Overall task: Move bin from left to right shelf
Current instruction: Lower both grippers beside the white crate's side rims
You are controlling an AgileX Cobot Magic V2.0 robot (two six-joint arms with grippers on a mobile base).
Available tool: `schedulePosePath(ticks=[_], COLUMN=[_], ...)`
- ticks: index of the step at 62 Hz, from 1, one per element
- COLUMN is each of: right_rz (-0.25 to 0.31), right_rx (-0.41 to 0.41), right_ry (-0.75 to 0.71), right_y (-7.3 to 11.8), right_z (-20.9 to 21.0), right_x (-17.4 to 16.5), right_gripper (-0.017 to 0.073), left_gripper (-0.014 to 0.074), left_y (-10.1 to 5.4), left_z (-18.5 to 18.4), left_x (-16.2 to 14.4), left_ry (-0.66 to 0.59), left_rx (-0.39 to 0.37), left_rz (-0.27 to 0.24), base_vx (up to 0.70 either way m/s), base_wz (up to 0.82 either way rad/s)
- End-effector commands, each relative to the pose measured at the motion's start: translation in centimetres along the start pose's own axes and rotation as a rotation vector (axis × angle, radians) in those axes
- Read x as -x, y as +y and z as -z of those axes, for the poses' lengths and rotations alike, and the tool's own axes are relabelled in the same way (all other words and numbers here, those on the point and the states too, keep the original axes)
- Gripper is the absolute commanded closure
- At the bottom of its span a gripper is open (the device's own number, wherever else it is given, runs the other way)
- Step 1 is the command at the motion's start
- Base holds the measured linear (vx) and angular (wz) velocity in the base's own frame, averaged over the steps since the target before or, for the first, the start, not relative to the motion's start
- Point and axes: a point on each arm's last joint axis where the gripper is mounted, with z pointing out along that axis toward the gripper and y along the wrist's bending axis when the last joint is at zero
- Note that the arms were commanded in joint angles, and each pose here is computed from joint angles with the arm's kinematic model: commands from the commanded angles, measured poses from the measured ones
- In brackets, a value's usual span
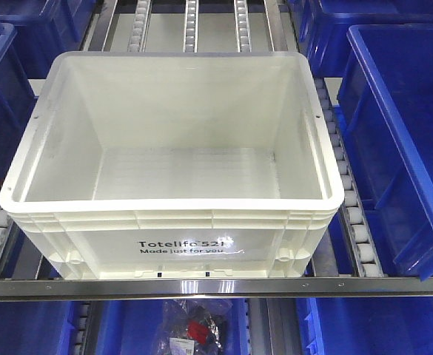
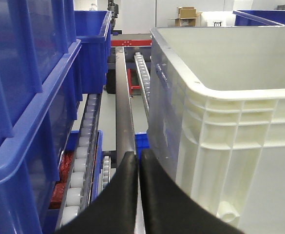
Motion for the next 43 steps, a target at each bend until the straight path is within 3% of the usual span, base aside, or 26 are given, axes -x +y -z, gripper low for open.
schedulePosePath(ticks=[1,43], right_rz=[0.004,0.006], right_rx=[0.003,0.003], right_ry=[-0.071,-0.071], right_y=[0.02,0.02], right_z=[0.06,0.06], right_x=[0.36,0.36], right_gripper=[0.0568,0.0568], left_gripper=[0.0599,0.0599], left_y=[-0.11,-0.11], left_z=[0.22,0.22], left_x=[1.53,1.53], left_ry=[-0.109,-0.109], left_rx=[-0.014,-0.014], left_rz=[0.01,0.01], base_vx=[0.0,0.0], base_wz=[0.0,0.0])
